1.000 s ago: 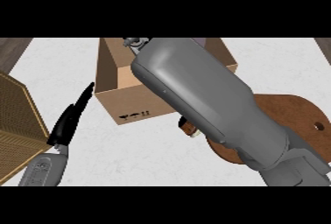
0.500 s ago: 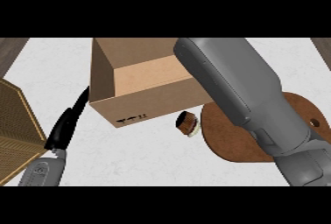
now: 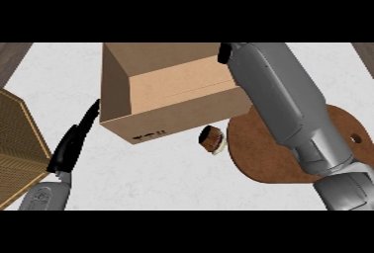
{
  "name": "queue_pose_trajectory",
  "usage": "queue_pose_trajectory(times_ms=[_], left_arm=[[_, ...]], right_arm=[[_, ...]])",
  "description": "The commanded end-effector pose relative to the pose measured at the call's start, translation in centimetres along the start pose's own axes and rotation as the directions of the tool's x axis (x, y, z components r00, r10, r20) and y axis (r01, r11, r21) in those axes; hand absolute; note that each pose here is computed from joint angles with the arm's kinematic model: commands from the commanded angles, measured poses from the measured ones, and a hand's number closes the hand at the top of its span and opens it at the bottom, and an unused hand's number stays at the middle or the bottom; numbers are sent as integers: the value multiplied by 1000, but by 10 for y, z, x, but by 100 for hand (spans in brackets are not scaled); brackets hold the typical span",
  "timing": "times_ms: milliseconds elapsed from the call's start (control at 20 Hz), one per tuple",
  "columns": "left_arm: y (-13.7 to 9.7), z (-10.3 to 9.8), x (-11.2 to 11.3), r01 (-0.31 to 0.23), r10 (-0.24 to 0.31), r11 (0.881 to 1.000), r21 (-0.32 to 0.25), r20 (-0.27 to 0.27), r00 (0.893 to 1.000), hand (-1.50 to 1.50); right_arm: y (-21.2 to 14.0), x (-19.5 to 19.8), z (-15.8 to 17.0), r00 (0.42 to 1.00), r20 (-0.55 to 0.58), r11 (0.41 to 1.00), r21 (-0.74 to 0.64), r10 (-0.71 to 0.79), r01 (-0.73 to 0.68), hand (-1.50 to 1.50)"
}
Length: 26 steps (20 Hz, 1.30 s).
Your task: Pick the eggplant from the cutting board and place it in the cardboard box
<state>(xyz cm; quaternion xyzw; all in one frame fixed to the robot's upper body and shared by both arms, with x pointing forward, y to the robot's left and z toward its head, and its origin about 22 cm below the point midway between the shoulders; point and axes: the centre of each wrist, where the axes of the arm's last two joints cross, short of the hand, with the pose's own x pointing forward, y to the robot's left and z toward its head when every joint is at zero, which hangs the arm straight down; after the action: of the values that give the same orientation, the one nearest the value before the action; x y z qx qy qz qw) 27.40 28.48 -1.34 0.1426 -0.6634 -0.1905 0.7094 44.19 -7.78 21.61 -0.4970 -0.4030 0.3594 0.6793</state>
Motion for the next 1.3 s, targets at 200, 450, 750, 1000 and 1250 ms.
queue_pose_trajectory(times_ms=[200, 450, 750, 1000, 1250], left_arm=[[4, -10, 19, -4, 4, 1000, -8, -8, 1000, 0], [2, -10, 17, -8, 8, 1000, -16, 4, 1000, 0], [-15, -7, 13, -5, 5, 1000, 12, 0, 1000, 0], [0, -4, 4, -3, 3, 1000, 2, -1, 1000, 0], [-17, 13, 12, -13, 13, 1000, 6, -10, 1000, 0]], right_arm=[[13, -9, 1, 932, 183, 939, -92, -312, 333, -150], [18, -23, -8, 793, 245, 793, -125, -558, 596, -150], [19, -59, -33, 653, 184, 626, -187, -735, 757, -150], [4, -106, -45, 552, 277, 493, -257, -786, 831, -150], [29, -157, -51, 534, 313, 433, -338, -785, 836, -150]])
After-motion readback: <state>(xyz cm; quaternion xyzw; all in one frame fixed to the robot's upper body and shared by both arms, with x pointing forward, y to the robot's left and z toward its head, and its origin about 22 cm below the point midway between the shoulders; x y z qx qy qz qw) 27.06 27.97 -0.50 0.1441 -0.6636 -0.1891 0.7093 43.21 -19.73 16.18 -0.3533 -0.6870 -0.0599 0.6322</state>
